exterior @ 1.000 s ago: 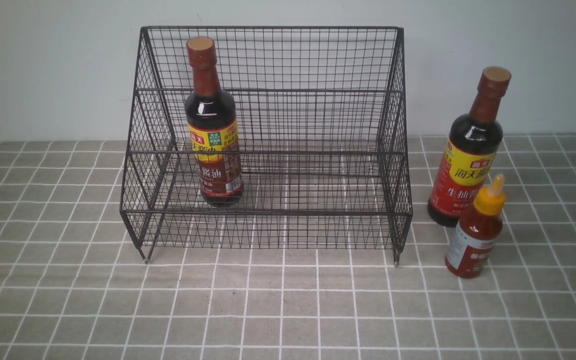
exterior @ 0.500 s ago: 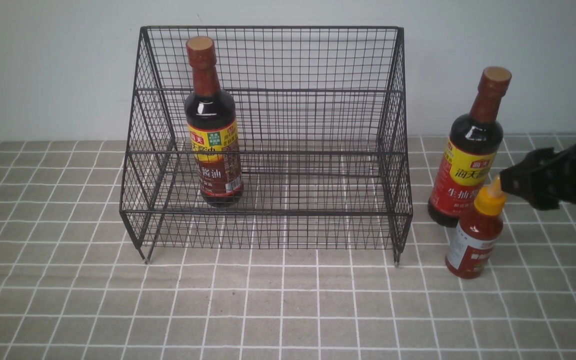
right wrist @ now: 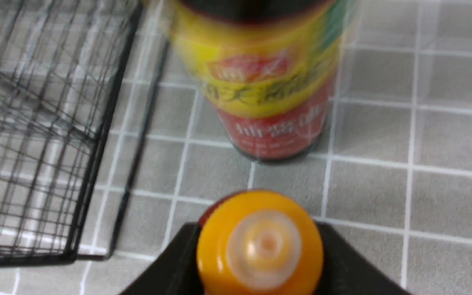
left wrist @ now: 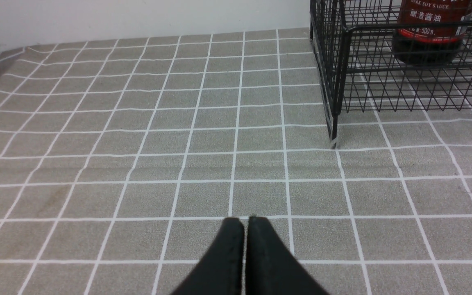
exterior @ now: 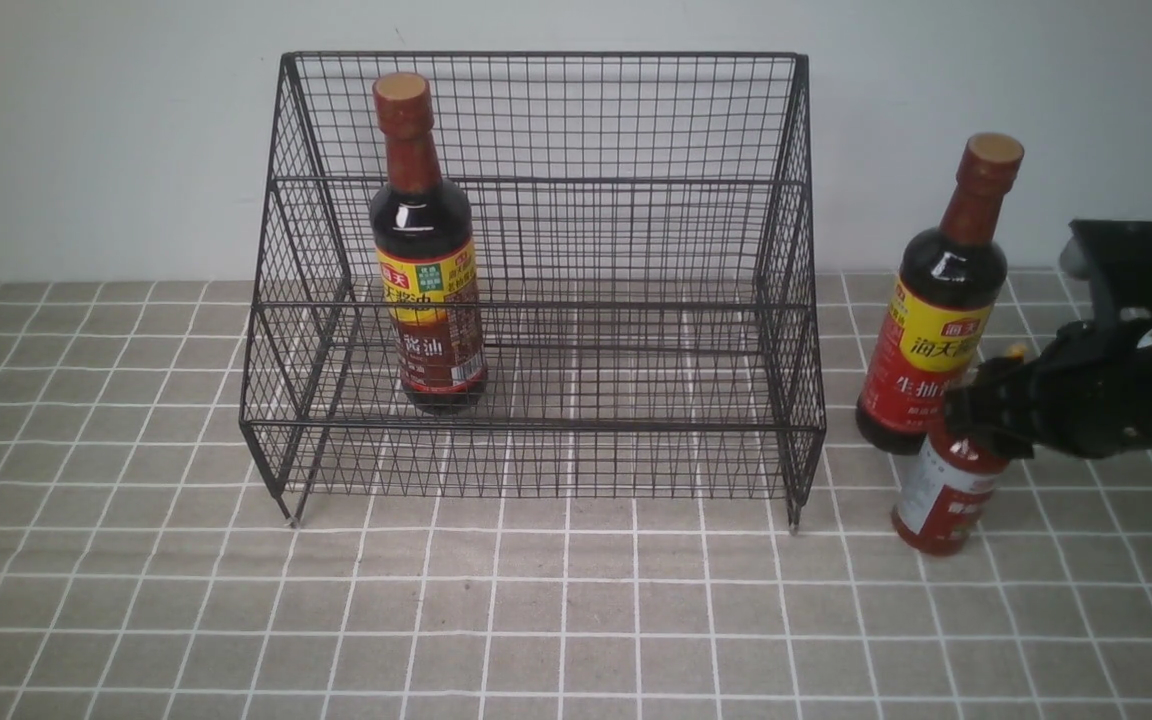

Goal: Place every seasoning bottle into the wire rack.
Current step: Use the right arm to grab the condiment bottle closest to it, then use the right arm to put the condiment bottle back on the shelf, then use the right arm to grab the condiment bottle closest to it

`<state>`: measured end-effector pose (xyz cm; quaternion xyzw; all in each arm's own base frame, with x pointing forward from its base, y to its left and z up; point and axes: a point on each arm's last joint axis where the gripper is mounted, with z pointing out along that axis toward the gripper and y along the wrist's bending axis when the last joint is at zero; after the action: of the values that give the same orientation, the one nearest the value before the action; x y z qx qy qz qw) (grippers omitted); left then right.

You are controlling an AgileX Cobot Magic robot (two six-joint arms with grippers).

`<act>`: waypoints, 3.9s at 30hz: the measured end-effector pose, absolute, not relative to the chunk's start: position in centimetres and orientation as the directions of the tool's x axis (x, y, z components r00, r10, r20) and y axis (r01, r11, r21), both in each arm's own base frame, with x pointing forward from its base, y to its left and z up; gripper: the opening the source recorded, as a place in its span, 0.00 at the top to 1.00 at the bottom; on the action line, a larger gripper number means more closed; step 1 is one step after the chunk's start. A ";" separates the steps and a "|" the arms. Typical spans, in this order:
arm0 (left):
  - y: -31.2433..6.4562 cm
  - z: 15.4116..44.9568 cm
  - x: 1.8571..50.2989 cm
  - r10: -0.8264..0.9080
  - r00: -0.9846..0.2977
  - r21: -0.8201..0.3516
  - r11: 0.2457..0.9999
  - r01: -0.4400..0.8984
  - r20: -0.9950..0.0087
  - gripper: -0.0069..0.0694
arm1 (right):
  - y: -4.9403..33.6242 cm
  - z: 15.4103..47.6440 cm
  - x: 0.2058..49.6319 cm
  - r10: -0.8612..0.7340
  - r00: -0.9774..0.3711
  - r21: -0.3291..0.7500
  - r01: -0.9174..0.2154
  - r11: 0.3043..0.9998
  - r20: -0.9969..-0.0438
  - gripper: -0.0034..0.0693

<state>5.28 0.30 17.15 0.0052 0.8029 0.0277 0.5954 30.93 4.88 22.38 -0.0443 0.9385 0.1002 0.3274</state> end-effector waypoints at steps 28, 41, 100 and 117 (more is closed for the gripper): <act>0.3 17.2 5.3 0.041 -0.291 0.050 0.998 -0.025 -0.956 0.92 | 15.6 35.7 28.8 -0.209 -0.610 0.165 -0.498 0.851 -0.764 0.54; 0.3 17.2 5.3 0.041 -0.291 0.050 0.998 -0.025 -0.956 0.92 | 18.8 29.2 33.1 -0.272 -0.721 0.058 -0.397 0.916 -0.638 0.54; 0.3 17.2 5.3 0.041 -0.291 0.050 0.998 -0.025 -0.956 0.92 | 8.2 33.1 35.9 -0.018 -0.609 -0.017 -0.007 1.000 -0.793 0.14; 0.3 17.2 5.3 0.041 -0.291 0.050 0.998 -0.025 -0.956 0.92 | 8.8 29.7 37.8 -0.030 -0.661 -0.027 -0.014 1.000 -0.750 0.59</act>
<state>5.28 0.29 17.15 0.0051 0.8029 0.0276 0.5954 37.80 8.78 29.70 -0.0121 0.9111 -0.0094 0.4118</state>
